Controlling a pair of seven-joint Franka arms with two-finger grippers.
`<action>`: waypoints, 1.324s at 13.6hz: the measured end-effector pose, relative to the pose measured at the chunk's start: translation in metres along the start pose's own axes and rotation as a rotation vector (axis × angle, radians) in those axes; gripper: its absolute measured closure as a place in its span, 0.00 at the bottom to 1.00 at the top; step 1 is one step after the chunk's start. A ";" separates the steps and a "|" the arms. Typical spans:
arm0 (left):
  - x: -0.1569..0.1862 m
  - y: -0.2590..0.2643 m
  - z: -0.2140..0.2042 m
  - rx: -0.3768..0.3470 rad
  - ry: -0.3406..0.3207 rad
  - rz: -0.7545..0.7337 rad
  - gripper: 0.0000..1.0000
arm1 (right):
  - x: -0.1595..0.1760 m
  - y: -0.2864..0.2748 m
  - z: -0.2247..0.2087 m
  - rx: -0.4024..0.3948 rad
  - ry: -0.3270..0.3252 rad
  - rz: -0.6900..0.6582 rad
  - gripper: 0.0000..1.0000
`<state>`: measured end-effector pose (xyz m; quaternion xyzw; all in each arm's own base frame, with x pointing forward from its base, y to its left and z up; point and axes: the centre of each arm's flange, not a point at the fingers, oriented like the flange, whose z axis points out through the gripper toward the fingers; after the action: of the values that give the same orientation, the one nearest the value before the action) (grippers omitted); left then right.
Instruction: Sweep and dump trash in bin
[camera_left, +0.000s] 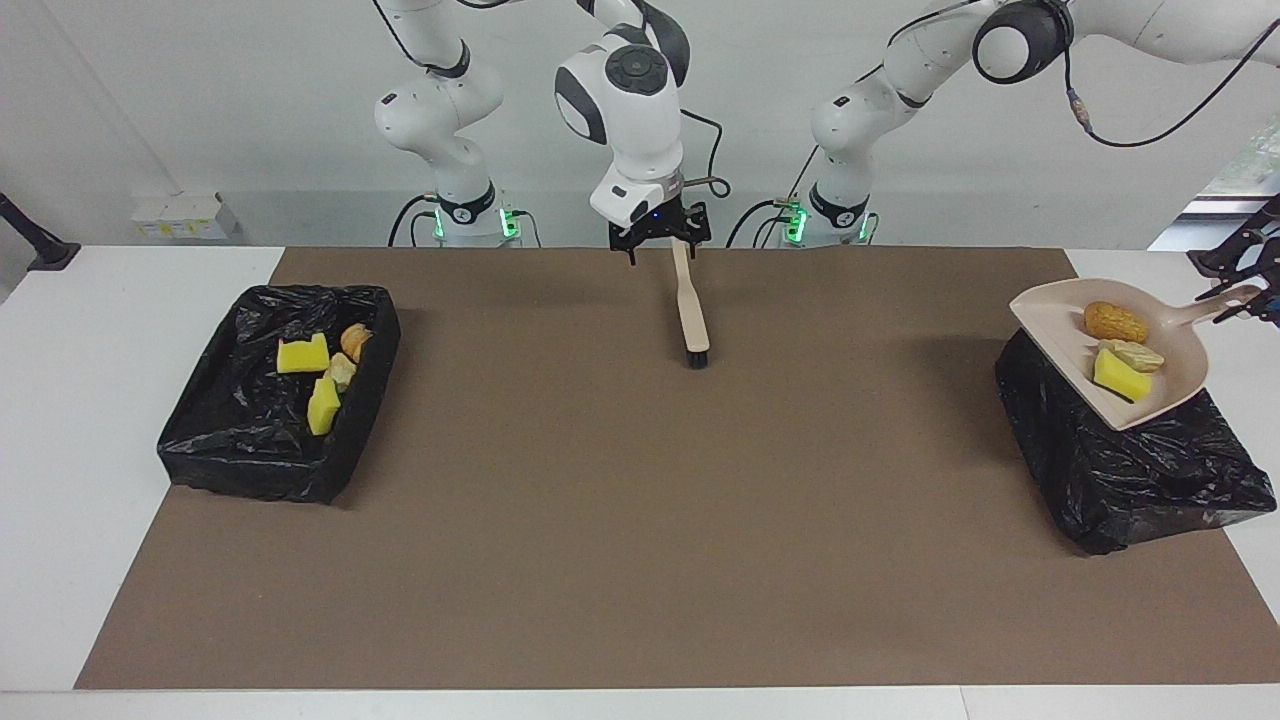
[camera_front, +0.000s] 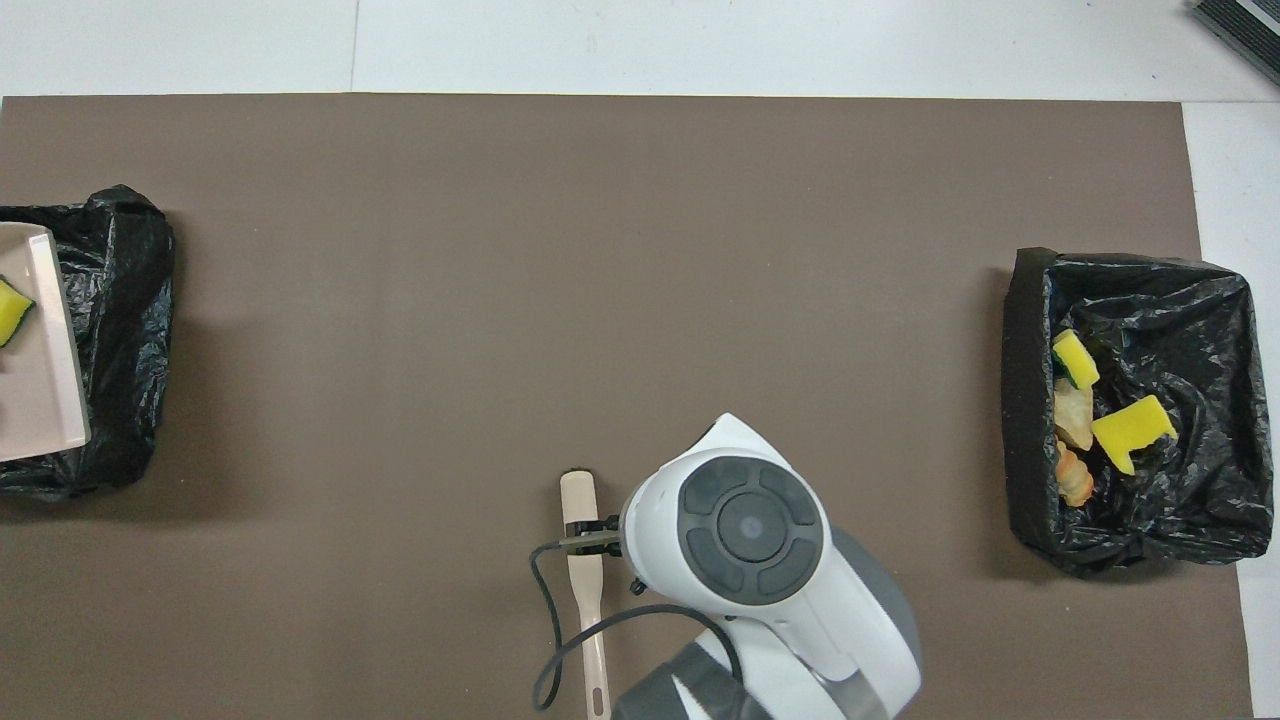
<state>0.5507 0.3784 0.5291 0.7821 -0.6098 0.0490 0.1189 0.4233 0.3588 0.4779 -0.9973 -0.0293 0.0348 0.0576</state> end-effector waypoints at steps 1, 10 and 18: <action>-0.008 0.000 -0.004 0.014 -0.021 -0.005 0.67 | 0.012 0.012 -0.008 -0.019 0.026 -0.031 0.00; -0.021 -0.026 -0.039 0.180 -0.378 0.028 0.67 | 0.119 0.213 -0.077 -0.041 0.122 -0.140 0.00; 0.056 -0.055 -0.058 0.182 -0.723 0.170 0.67 | 0.126 0.387 -0.103 -0.058 0.155 -0.020 0.00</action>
<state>0.6219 0.3521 0.5904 0.7030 -0.6681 -0.1666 -0.1781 0.5778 -0.0288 0.5268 -0.9979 -0.0356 -0.0441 0.0311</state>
